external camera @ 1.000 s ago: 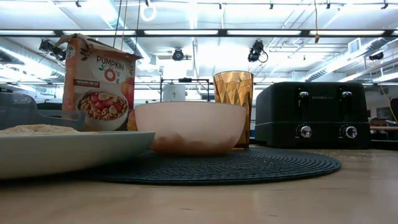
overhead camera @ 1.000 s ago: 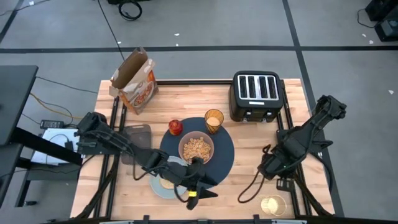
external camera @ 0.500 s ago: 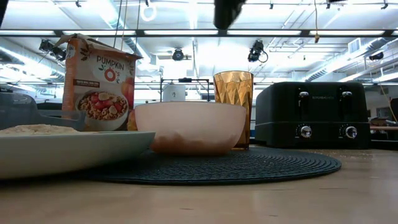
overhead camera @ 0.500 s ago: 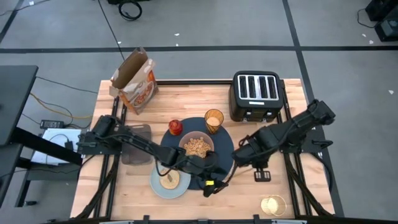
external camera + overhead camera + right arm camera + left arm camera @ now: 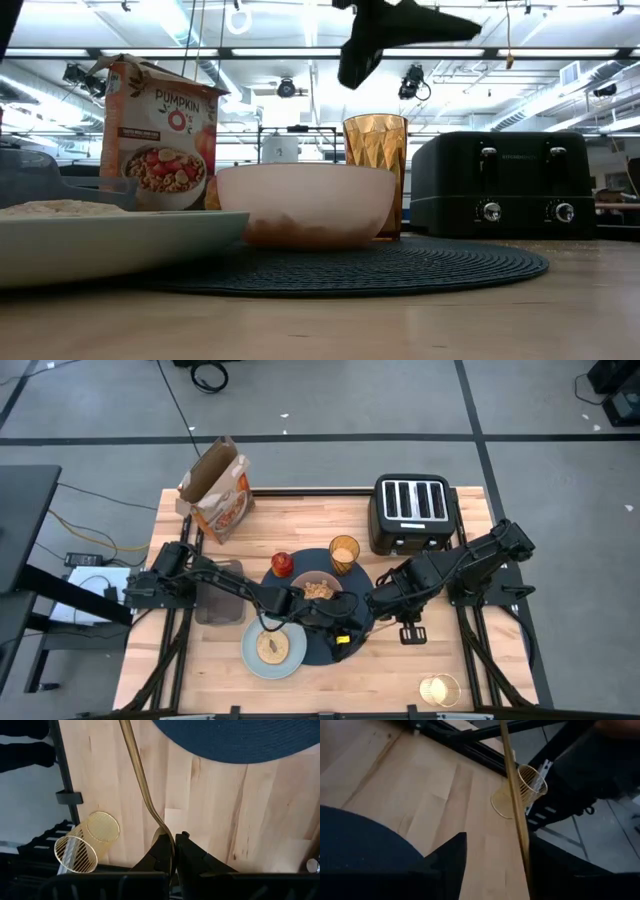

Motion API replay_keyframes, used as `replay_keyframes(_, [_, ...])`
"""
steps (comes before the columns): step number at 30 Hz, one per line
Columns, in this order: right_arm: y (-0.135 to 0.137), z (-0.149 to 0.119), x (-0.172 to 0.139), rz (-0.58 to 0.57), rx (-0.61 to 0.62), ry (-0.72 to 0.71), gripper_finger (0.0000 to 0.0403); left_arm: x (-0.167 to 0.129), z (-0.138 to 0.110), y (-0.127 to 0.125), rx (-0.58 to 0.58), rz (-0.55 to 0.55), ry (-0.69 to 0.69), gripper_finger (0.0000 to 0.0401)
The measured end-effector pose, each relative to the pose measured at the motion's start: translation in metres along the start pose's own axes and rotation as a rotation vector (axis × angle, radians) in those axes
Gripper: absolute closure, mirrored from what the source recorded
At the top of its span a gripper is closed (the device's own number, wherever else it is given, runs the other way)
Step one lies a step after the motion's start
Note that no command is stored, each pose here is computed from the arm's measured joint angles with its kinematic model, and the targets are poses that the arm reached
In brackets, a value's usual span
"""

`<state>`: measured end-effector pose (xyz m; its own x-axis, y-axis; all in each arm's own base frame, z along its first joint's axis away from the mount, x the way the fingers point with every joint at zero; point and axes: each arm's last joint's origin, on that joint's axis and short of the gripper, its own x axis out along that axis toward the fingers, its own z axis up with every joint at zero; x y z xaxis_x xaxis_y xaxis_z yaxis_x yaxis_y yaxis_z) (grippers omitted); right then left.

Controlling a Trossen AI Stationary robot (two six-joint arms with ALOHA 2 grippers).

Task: Arrange a breakfast setting
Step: Put the gold spoon on the right of the orange bowl on the blue placemat

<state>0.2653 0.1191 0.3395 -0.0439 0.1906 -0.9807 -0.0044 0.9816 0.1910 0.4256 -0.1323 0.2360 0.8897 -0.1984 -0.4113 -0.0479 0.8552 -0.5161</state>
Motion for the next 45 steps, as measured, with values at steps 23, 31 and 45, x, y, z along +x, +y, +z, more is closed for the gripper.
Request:
replay_keyframes(23, [-0.006,0.004,-0.002,-0.014,0.022,-0.028,0.0387,-0.001,0.015,0.007,0.064,-0.045,-0.047,0.028])
replay_keyframes(31, [-0.007,0.005,-0.002,-0.03,0.048,-0.042,0.0387,-0.001,0.014,0.008,0.071,-0.044,-0.03,0.038])
replay_keyframes(45, [-0.009,-0.005,-0.015,-0.078,0.104,-0.126,0.0255,-0.004,0.016,0.006,0.11,-0.043,-0.052,0.038])
